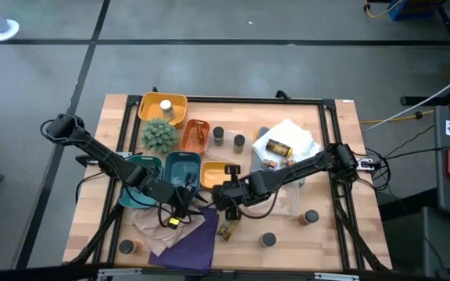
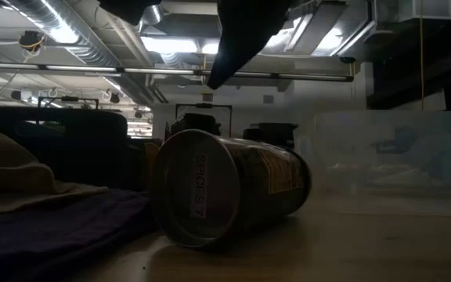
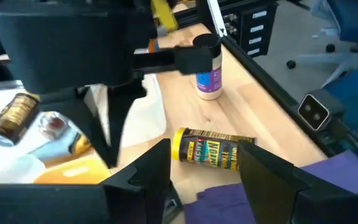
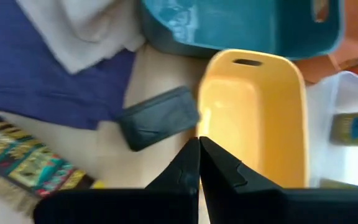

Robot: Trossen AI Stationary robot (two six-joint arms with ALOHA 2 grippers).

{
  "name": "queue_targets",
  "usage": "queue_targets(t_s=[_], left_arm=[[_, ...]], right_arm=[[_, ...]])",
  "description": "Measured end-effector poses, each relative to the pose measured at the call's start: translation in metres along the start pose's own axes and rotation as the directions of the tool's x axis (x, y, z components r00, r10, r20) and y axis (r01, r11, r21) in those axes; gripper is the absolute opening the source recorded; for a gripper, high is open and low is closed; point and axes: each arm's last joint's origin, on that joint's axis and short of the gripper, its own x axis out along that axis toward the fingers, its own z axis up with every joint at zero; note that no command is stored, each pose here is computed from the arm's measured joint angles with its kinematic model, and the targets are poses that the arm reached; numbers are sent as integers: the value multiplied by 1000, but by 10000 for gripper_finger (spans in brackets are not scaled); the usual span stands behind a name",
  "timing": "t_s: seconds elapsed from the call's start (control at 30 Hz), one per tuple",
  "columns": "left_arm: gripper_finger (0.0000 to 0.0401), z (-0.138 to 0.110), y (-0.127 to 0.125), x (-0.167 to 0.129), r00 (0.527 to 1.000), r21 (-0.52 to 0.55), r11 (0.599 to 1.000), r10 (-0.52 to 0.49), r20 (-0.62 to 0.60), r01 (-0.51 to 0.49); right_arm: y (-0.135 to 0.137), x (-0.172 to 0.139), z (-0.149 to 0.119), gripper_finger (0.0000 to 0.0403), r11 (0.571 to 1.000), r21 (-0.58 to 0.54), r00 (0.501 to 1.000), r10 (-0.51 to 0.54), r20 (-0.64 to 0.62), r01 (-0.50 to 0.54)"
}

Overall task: Sort spices by type
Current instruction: Put the green seasoning can into the green bin

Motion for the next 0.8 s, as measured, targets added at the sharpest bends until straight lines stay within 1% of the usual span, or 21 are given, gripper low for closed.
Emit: queue_targets(t_s=[0.1, 0.2, 0.3, 0.47, 0.57, 0.7, 0.8], left_arm=[[169, 0, 2, 0, 1000, 45, 999, 6, -2, -6], [169, -1, 6, 1, 1000, 71, 997, 21, -5, -20], [169, -2, 11, 4, 999, 101, 994, 36, -15, -34], [169, -12, 13, 19, 997, 179, 983, 49, -67, -36], [169, -18, 15, 29, 995, 246, 969, 58, -87, -35], [169, -22, 22, 38, 993, 325, 945, 76, -95, -41], [169, -23, 31, 40, 994, 335, 942, 49, -98, -14]], right_arm=[[1, -1, 1, 12, 998, 27, 998, 60, -10, -60], [2, -2, -1, 22, 993, 87, 997, 77, -32, -74], [1, -2, -5, 57, 990, 128, 995, 71, -68, -62], [0, -2, -9, 141, 984, 170, 992, 63, -113, -43], [1, -2, -10, 182, 982, 176, 987, 95, -127, -72], [3, -3, -11, 215, 967, 215, 976, 167, -141, -135], [5, -3, -11, 225, 950, 249, 961, 230, -156, -187]])
